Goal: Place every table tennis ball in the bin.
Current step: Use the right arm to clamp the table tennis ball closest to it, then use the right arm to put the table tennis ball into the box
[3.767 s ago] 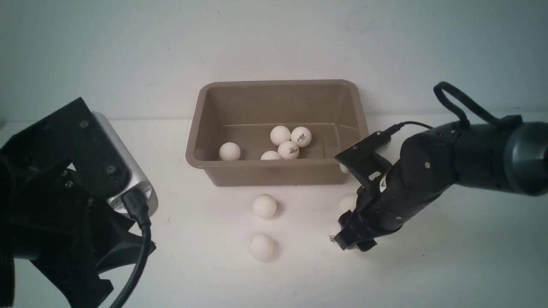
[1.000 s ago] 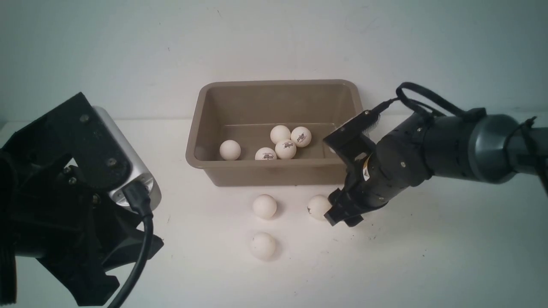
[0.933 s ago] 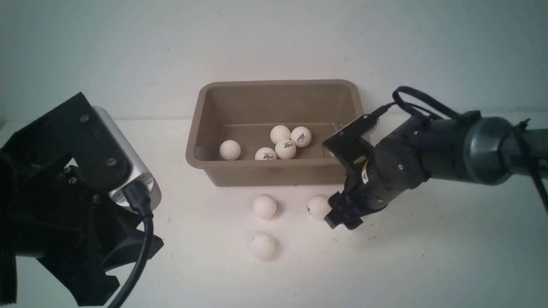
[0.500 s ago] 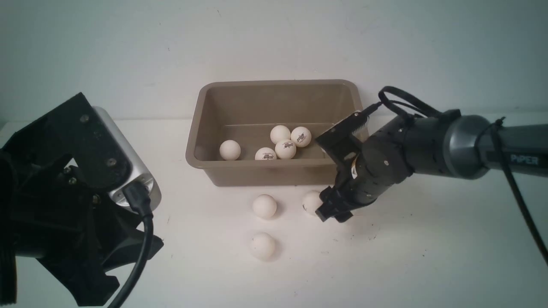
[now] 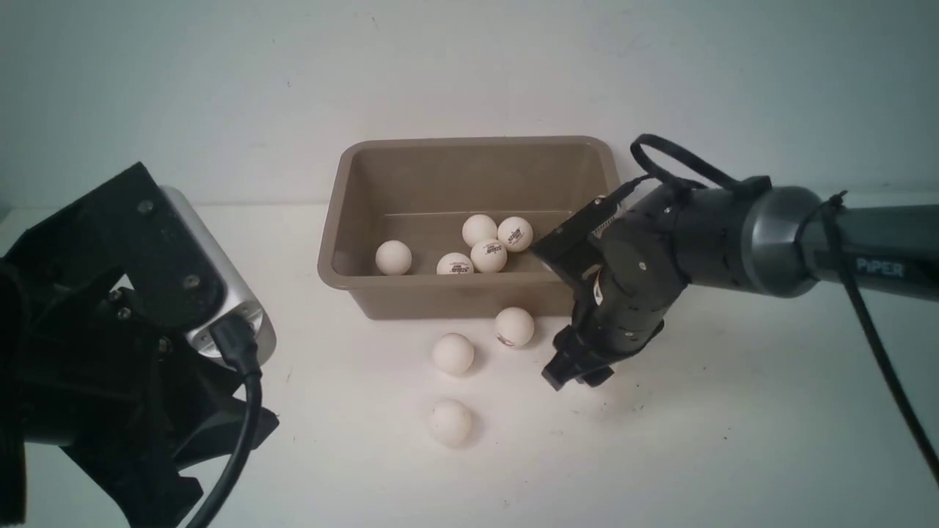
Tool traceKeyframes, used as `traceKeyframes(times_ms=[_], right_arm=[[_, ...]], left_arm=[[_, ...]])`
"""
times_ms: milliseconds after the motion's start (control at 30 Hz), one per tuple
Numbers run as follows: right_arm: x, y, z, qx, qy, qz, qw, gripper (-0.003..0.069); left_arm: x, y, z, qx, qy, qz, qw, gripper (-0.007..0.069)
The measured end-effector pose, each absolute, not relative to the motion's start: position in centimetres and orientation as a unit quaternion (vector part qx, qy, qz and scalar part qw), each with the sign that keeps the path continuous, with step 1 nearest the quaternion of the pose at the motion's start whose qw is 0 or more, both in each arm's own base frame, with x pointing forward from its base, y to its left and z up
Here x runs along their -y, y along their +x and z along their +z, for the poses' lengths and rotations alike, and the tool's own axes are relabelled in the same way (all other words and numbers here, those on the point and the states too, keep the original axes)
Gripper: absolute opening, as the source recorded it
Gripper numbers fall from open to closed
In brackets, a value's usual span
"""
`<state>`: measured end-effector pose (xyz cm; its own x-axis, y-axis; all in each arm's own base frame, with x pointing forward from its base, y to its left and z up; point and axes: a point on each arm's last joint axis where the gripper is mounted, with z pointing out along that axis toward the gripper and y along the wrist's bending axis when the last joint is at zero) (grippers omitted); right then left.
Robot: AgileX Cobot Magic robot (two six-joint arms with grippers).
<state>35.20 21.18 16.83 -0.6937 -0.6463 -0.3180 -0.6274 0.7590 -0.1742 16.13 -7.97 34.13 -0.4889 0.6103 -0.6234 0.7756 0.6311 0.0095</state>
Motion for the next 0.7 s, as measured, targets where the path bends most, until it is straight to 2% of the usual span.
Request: traceKeyframes(times_ms=[200, 333, 467, 567, 700], right_arm=[[-22.2, 33.1, 24.9, -0.889, -0.357, 0.004, 0.285, 0.0361], [-22.5, 35.2, 29.7, -0.861, -0.337, 0.018, 0.381, 0.0361], [-22.7, 39.8, 30.0, -0.862, -0.31, 0.008, 0.401, 0.0361], [-23.4, 43.1, 27.7, -0.878, -0.3, -0.006, 0.373, 0.0361], [-24.5, 45.4, 26.3, -0.882, -0.298, -0.013, 0.364, 0.0361]], left_arm=[[7.9, 16.2, 34.1, -0.852, 0.407, -0.131, 0.303, 0.0289], [7.6, 16.5, 33.8, -0.853, 0.407, -0.112, 0.307, 0.0289], [7.6, 17.4, 31.9, -0.858, 0.387, -0.101, 0.322, 0.0289], [8.0, 18.5, 29.7, -0.87, 0.363, -0.117, 0.311, 0.0289], [9.0, 20.3, 26.4, -0.882, 0.362, -0.144, 0.264, 0.0312]])
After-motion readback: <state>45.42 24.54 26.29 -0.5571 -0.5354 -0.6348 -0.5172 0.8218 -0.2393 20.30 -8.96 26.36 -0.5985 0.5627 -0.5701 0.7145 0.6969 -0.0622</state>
